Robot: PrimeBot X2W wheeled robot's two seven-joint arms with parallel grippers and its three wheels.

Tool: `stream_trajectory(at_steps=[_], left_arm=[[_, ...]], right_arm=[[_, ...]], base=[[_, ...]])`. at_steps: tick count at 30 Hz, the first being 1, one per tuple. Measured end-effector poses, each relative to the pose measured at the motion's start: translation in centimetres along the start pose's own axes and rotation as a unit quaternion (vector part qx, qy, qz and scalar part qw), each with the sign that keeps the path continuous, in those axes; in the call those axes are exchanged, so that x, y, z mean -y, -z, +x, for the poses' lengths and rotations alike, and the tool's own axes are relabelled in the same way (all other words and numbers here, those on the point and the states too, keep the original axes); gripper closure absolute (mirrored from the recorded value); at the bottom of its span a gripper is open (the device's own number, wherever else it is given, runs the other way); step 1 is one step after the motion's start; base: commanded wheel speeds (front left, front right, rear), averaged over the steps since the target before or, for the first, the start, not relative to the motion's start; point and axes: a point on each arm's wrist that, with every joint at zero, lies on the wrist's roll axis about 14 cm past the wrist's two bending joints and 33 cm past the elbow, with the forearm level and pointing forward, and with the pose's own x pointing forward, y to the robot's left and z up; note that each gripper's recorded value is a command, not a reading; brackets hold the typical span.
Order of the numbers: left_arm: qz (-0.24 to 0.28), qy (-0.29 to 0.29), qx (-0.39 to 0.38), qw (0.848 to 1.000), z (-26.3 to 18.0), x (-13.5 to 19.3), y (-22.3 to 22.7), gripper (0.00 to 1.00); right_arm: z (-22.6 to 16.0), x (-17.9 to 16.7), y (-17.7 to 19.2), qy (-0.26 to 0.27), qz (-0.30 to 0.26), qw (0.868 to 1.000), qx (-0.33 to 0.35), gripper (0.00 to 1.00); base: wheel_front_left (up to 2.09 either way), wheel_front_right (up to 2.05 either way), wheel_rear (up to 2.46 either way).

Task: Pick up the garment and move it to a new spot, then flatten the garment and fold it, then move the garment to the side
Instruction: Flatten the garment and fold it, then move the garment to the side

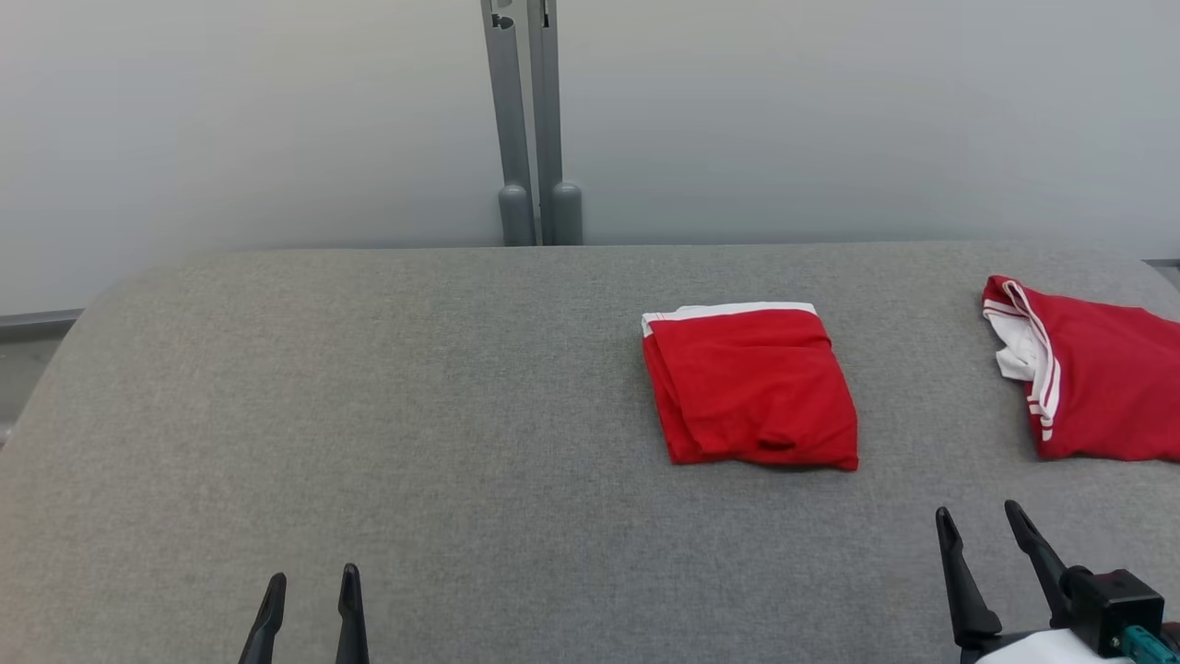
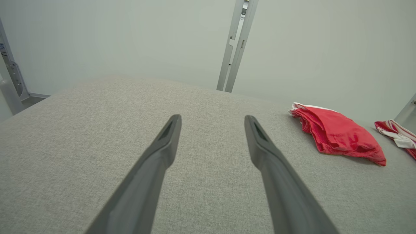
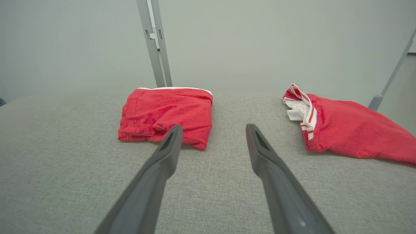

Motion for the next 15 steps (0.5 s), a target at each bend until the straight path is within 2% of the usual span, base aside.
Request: stream_trajectory(at_steps=[6,15], left_arm=[[-0.002,0.029,-0.01,1.0,0.6,1.4,0.6,0.0],[-0.006,0.047,-0.018,0.999,1.1,2.3,1.1,0.0]], right_arm=[[-1.6,1.5,0.5,0.038,0.012,0.999,-0.005,0.0],[-2.3,2.0,1.0,0.052,0.02,0.998,-0.01,0.0]], base=[[0.0,0.0,0.0],[0.0,0.0,0.0]])
